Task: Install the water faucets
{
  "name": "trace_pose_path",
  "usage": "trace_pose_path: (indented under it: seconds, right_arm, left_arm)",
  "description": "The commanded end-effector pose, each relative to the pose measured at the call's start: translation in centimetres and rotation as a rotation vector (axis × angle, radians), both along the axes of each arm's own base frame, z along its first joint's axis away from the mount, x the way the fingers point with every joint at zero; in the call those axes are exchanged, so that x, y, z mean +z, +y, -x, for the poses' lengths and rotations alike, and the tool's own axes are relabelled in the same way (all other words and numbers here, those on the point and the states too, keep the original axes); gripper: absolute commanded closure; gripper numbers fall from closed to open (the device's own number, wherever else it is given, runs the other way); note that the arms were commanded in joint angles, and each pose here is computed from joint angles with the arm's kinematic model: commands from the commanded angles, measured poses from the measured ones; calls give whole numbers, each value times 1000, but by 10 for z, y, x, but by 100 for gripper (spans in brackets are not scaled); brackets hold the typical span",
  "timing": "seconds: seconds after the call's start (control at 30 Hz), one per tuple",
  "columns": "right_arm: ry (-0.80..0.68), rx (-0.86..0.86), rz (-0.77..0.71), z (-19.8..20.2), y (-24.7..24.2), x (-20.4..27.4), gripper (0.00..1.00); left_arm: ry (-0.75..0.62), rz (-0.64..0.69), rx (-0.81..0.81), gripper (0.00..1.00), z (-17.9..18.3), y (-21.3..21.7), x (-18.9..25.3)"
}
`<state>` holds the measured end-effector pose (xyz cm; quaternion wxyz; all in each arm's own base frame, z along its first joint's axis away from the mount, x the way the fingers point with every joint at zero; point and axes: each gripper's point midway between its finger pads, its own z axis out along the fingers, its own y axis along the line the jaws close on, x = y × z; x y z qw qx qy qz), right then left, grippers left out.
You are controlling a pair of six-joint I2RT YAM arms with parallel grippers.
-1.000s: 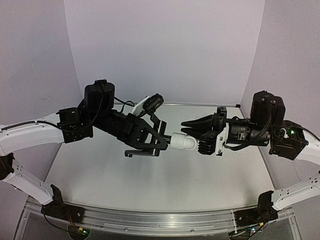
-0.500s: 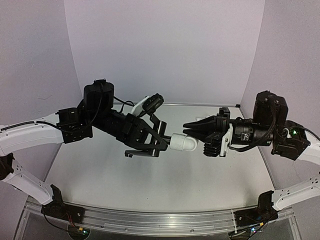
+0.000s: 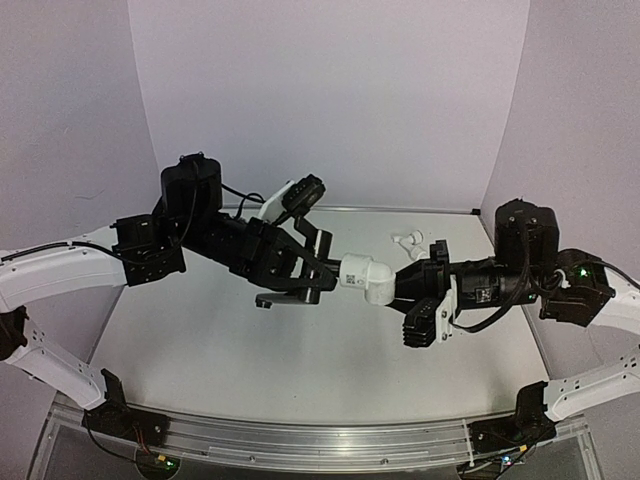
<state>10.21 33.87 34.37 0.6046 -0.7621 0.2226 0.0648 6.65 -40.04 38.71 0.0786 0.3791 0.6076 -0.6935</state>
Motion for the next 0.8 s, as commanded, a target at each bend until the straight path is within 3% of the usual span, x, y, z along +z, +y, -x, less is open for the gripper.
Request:
trace_pose_path:
  seconds: [0.0, 0.53, 0.77]
  right_arm:
    - [15, 59, -34, 12, 1, 14, 90]
    - [7, 100, -170, 23, 9, 61, 84]
    - [47, 22, -226, 10, 13, 77, 82]
  left_arm:
    - [-127, 205, 30, 100, 5, 17, 65]
    - [-132, 127, 141, 100, -17, 3, 47]
    - [-141, 95, 141, 100, -18, 1, 40]
